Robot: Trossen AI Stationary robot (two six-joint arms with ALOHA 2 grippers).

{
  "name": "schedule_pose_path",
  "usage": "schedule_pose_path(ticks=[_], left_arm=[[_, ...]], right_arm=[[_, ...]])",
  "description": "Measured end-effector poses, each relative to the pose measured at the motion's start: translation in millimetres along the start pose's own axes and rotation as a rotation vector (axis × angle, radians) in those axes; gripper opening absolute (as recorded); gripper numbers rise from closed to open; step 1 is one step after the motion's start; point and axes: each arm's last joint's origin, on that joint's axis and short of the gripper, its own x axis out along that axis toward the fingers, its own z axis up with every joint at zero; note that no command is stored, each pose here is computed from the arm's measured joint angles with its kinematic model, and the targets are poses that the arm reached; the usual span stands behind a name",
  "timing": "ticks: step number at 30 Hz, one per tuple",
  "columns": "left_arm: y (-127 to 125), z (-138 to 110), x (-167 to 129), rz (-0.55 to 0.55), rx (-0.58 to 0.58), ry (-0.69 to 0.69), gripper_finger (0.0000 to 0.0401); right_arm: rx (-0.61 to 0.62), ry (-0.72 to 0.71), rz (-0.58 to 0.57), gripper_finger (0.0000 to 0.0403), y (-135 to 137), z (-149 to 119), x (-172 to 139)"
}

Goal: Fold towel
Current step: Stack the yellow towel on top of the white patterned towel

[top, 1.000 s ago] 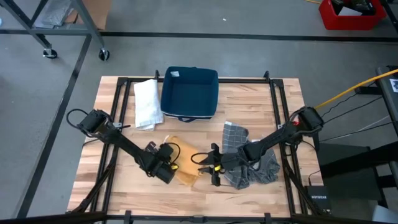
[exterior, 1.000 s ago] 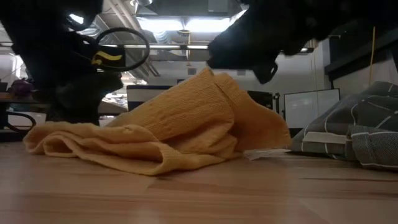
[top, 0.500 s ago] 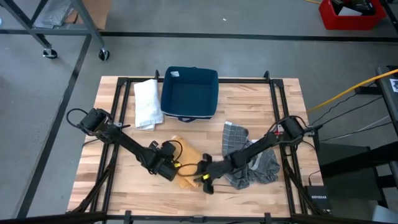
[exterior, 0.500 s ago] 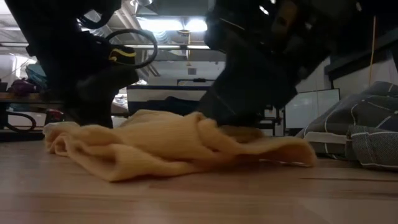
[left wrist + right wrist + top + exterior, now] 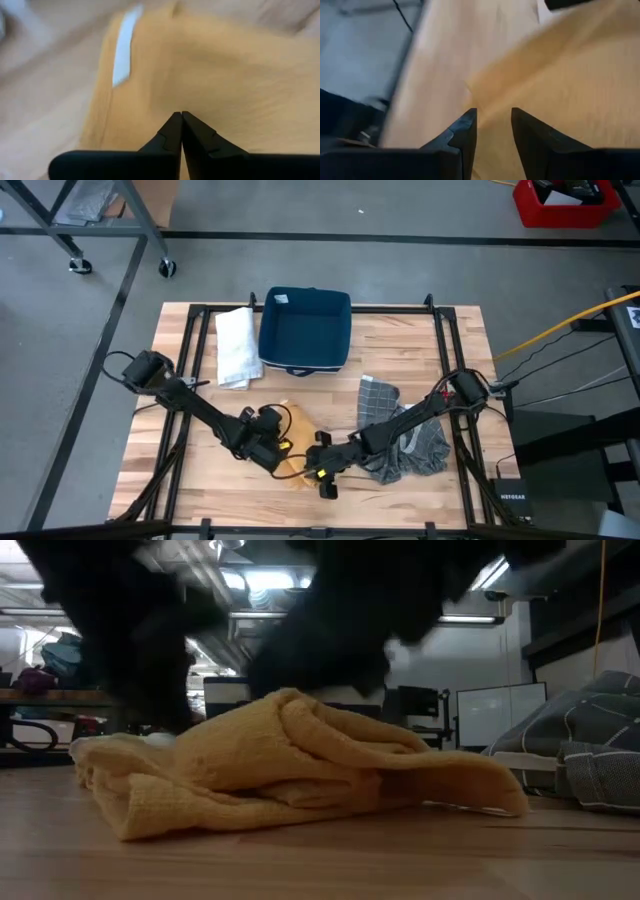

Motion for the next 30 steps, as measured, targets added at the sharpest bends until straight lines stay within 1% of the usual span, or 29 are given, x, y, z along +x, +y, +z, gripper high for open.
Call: schedule_pose_path(ticks=[2,4,8,10,12,16,18,21,23,24,26,28,30], left_arm=[[0.8,5.9,-14.3,-0.04,-0.016,-0.052,0.0003],[2.7,11.0,-28.7,-0.084,-0.027,-0.072,0.0003],[7.4,19.0,-56.9,-0.189,-0.065,-0.056,0.0003],[9.6,19.8,-68.7,-0.246,-0.07,0.007,0.0003],[11.1,18.7,-78.0,-0.301,-0.075,0.103,0.0003],[13.0,13.6,-90.8,-0.365,-0.136,0.287,0.0003],[12.7,8.0,-94.5,-0.376,-0.14,0.353,0.0007],[12.3,-1.6,-100.4,-0.388,-0.127,0.424,0.0025],[12.5,-7.1,-104.2,-0.381,-0.167,0.453,0.004],[12.5,-9.0,-105.7,-0.374,-0.204,0.466,0.0046],[12.2,-12.2,-106.9,-0.348,-0.318,0.493,0.0054],[11.6,-17.2,-105.2,-0.309,-0.438,0.511,0.0053],[9.2,-25.0,-100.9,-0.261,-0.512,0.522,0.0045]], right_arm=[[0.003,-0.036,0.03,0.0127,3.4,9.3,-8.5],[-0.01,-0.061,0.05,0.0127,6.2,16.6,-17.0],[-0.047,-0.126,0.074,0.0127,11.9,33.2,-38.1],[-0.064,-0.14,0.074,0.0127,11.8,39.7,-48.3],[-0.066,-0.129,0.062,0.0127,9.1,43.6,-56.8],[-0.043,-0.085,0.019,0.0127,-7.7,51.3,-71.4],[-0.016,-0.024,0.012,0.0127,-19.6,50.8,-73.8],[0.045,0.086,0.043,0.0127,-39.5,48.4,-75.4],[0.082,0.134,0.062,0.0127,-52.6,48.8,-77.2],[0.099,0.158,0.065,0.0127,-59.5,48.7,-78.1],[0.132,0.184,0.053,0.0127,-73.6,49.5,-79.9],[0.163,0.203,0.031,0.0127,-87.3,50.3,-81.9],[0.193,0.214,0.002,0.0127,-100.8,51.2,-84.2]])
